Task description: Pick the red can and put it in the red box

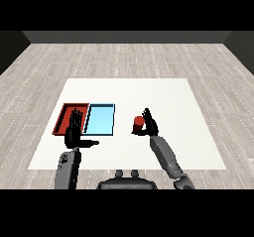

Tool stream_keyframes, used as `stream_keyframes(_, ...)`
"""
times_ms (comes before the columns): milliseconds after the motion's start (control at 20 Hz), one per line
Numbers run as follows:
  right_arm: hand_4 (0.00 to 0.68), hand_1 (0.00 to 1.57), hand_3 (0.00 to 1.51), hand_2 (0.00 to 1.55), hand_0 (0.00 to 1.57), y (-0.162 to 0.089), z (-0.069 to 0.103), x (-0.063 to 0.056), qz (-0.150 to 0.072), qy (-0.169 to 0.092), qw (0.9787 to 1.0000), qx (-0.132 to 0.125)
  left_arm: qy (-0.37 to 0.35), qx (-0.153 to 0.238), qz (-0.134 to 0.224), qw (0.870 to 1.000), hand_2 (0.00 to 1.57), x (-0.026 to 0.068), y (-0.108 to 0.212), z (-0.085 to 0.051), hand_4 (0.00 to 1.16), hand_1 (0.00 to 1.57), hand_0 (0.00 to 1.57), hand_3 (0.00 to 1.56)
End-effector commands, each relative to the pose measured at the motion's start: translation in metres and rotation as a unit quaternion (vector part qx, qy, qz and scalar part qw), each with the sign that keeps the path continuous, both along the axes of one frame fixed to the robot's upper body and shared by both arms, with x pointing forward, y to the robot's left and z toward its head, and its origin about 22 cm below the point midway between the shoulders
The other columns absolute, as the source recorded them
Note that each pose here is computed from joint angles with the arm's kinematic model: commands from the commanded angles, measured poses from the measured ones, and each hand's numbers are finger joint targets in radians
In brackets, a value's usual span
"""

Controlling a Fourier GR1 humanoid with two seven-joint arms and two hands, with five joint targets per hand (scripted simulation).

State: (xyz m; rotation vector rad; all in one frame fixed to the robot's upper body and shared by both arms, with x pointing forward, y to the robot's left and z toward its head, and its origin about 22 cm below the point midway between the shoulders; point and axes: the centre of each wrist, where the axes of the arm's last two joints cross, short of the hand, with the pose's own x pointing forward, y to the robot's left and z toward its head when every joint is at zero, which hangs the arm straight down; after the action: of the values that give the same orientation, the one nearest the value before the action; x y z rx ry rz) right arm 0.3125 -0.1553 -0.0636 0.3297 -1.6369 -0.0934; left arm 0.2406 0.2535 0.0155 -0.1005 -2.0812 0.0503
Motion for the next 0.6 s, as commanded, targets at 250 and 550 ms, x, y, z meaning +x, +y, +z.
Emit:
stream_keyframes(250, 0.0, 0.0, 0.0, 0.0, 0.0, 0.007, 0.011, 0.015, 0.007, 0.001, 1.0, -0.006, 0.011, 0.009, 0.006, 1.0, 0.0, -0.0014, 0.002, -0.001, 0.0, 0.0, 0.0, 0.0)
stream_keyframes(550, 0.0, 0.0, 0.0, 0.0, 0.0, 0.017, -0.003, 0.001, 0.009, 0.014, 0.9998, 0.007, -0.007, 0.002, 0.007, 1.0, 0.0, 0.0057, -0.004, -0.008, 0.0, 0.0, 0.0, 0.0)
